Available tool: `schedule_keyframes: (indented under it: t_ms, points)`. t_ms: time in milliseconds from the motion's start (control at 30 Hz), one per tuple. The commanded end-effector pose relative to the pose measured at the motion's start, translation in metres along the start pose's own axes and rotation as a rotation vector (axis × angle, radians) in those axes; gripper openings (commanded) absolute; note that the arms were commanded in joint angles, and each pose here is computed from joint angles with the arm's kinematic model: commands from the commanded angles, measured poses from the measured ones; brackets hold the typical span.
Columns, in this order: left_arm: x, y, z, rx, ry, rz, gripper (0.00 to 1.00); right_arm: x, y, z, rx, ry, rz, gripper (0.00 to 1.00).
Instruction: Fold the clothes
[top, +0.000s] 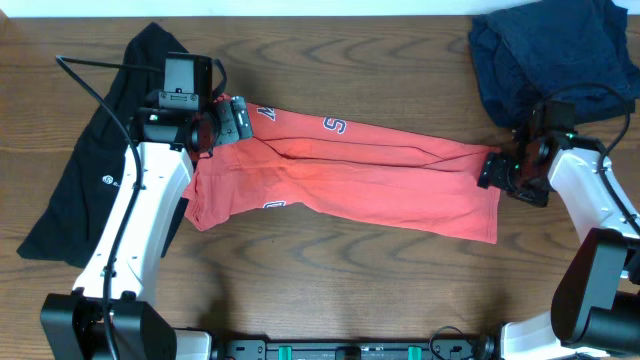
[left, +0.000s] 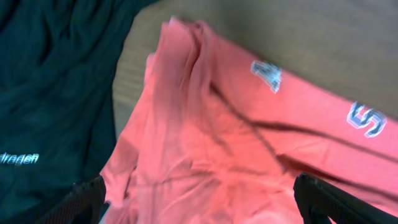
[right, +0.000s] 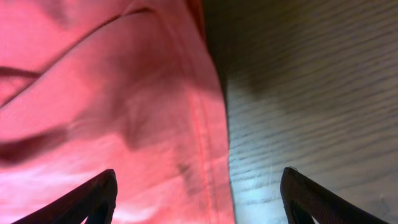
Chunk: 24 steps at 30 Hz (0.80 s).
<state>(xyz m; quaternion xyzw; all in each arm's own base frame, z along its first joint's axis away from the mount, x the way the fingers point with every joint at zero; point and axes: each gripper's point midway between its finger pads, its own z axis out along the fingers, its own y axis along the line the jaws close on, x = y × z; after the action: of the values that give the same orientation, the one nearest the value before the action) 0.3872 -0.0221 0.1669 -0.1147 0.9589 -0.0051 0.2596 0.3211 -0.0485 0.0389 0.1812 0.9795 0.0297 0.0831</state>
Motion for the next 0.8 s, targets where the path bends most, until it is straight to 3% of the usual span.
schedule_keyframes:
  t_ms: [0, 433, 767]
  points:
    - [0.002, 0.012, 0.0, -0.069, 0.008, 0.029, 0.98, 0.008, -0.011, 0.015, 0.046, 0.003, 0.021, 0.82]
    - [0.009, 0.063, -0.011, -0.358, 0.017, 0.058, 0.98, 0.023, -0.007, 0.051, 0.003, -0.062, 0.004, 0.8]
    - [0.01, 0.077, -0.013, -0.398, 0.03, 0.042, 0.98, 0.041, 0.035, 0.063, -0.047, -0.028, -0.04, 0.68]
